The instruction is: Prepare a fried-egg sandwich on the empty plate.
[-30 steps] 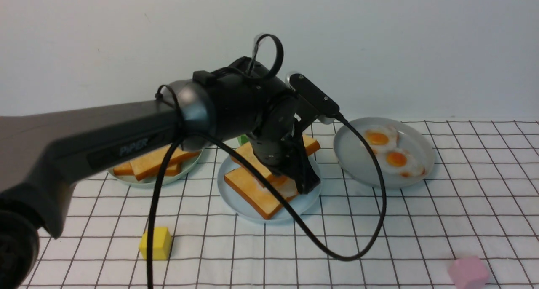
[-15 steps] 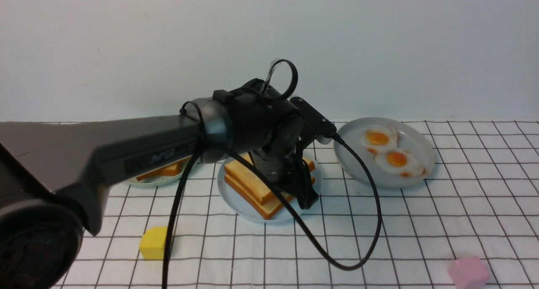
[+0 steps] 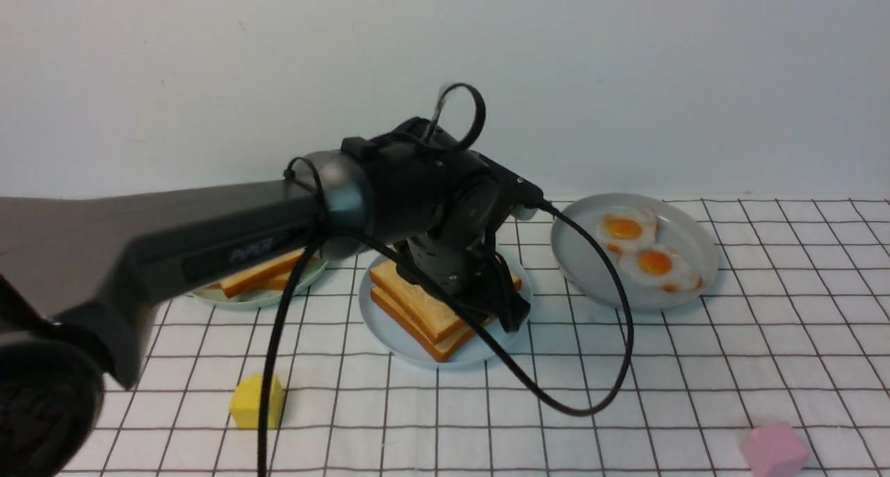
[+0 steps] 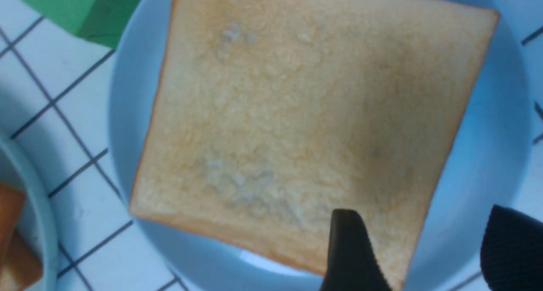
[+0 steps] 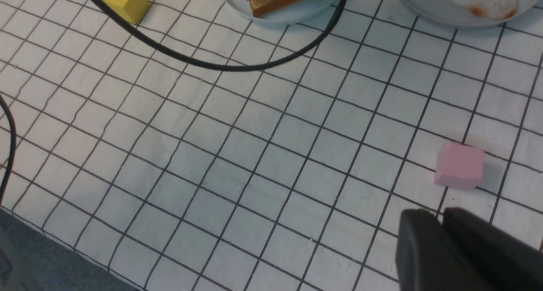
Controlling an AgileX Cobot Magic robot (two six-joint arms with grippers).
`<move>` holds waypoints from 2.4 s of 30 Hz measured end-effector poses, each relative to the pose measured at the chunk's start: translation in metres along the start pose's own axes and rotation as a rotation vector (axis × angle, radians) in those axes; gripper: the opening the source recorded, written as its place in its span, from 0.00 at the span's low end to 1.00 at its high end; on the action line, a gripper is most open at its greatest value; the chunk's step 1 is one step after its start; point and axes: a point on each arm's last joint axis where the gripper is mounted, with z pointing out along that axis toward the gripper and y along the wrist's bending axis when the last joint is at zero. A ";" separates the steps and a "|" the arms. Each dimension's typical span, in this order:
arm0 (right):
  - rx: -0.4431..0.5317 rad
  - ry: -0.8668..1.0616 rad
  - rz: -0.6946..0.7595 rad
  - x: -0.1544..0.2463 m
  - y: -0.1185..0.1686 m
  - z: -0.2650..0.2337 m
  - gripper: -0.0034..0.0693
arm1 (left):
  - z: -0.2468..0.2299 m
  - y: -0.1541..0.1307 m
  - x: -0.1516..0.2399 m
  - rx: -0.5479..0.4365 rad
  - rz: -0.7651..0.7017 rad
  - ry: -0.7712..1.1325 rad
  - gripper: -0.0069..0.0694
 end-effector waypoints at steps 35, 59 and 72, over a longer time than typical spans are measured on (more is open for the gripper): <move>-0.033 -0.075 0.102 -0.007 0.003 0.000 0.03 | -0.198 0.019 0.296 0.275 -0.298 -1.010 0.07; 0.211 -0.291 0.233 0.037 -0.025 0.014 0.04 | -0.183 0.017 0.306 0.263 -0.291 -0.853 0.07; 0.386 -0.488 0.288 0.164 -0.054 0.115 0.04 | -0.182 0.017 0.306 0.263 -0.291 -0.852 0.07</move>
